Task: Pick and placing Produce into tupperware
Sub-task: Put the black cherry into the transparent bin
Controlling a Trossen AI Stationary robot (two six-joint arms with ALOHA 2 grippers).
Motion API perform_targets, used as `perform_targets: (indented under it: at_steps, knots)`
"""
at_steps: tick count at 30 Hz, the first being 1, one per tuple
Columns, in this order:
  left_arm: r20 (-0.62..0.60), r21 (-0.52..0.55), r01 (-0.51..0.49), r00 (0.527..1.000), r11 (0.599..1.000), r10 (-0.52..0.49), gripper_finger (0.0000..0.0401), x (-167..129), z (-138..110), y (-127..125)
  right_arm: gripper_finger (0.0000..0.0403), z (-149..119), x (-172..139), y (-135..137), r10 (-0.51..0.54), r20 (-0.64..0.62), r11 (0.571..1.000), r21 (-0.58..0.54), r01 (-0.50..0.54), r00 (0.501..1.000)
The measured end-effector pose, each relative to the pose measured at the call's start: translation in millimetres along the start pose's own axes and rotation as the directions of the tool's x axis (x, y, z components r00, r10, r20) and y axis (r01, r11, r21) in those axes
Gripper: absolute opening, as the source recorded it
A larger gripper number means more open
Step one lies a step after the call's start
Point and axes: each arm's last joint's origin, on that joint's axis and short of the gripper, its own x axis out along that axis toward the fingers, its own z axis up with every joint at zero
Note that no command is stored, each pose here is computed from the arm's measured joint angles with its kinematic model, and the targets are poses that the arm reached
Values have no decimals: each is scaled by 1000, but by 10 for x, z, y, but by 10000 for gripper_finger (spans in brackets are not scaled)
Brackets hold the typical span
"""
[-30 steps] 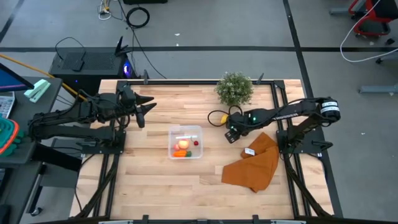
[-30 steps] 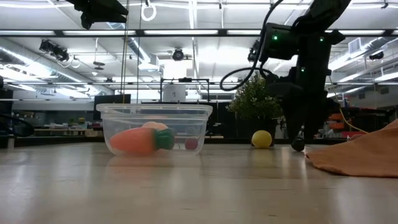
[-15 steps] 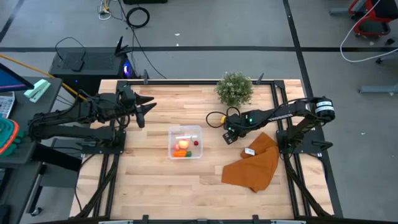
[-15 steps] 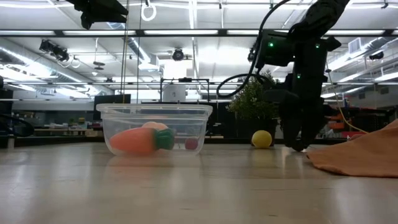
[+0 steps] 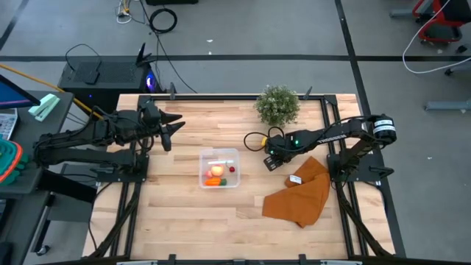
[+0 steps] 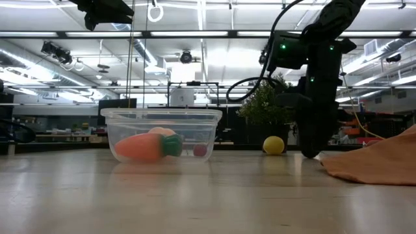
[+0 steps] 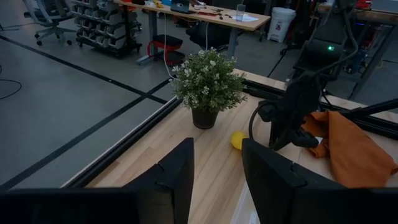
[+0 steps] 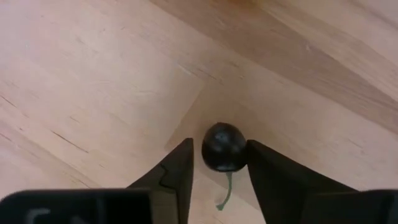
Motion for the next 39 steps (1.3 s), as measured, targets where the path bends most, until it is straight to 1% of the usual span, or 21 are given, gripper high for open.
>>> perform_targets:
  at_steps: [8,15,18,21,24,28,30,32,36,39]
  knots:
    - [0,1,0,1000,1000,0,144,0,0,0,81,3,0,3,3,3,1000,0,-3,1000]
    - [0,1,0,1000,1000,0,141,-1,0,0,79,14,-16,16,5,4,1000,0,-5,1000]
    - [0,1,0,1000,1000,0,138,0,0,0,79,78,-91,90,32,25,999,1,-32,999]
    - [0,1,0,1000,1000,0,140,0,0,0,78,160,-237,202,74,47,997,-17,-74,996]
    - [0,0,0,1000,1000,0,145,0,0,1,78,242,-476,379,131,71,990,-71,-126,989]
    - [-1,0,0,1000,1000,0,145,-1,0,0,78,329,-883,664,229,121,966,-153,-209,966]
    - [-3,1,-1,1000,1000,1,142,0,-2,0,78,350,-1082,800,291,153,945,-198,-259,944]
    - [-2,1,-1,1000,1000,1,139,-1,0,1,78,340,-1233,893,325,176,930,-239,-280,929]
    - [-2,12,-1,1000,1000,1,140,-2,-1,1,78,303,-1370,1004,379,195,893,-334,-302,905]
    - [-1,13,0,1000,1000,0,145,-4,0,2,78,329,-1404,1068,439,231,864,-375,-337,868]
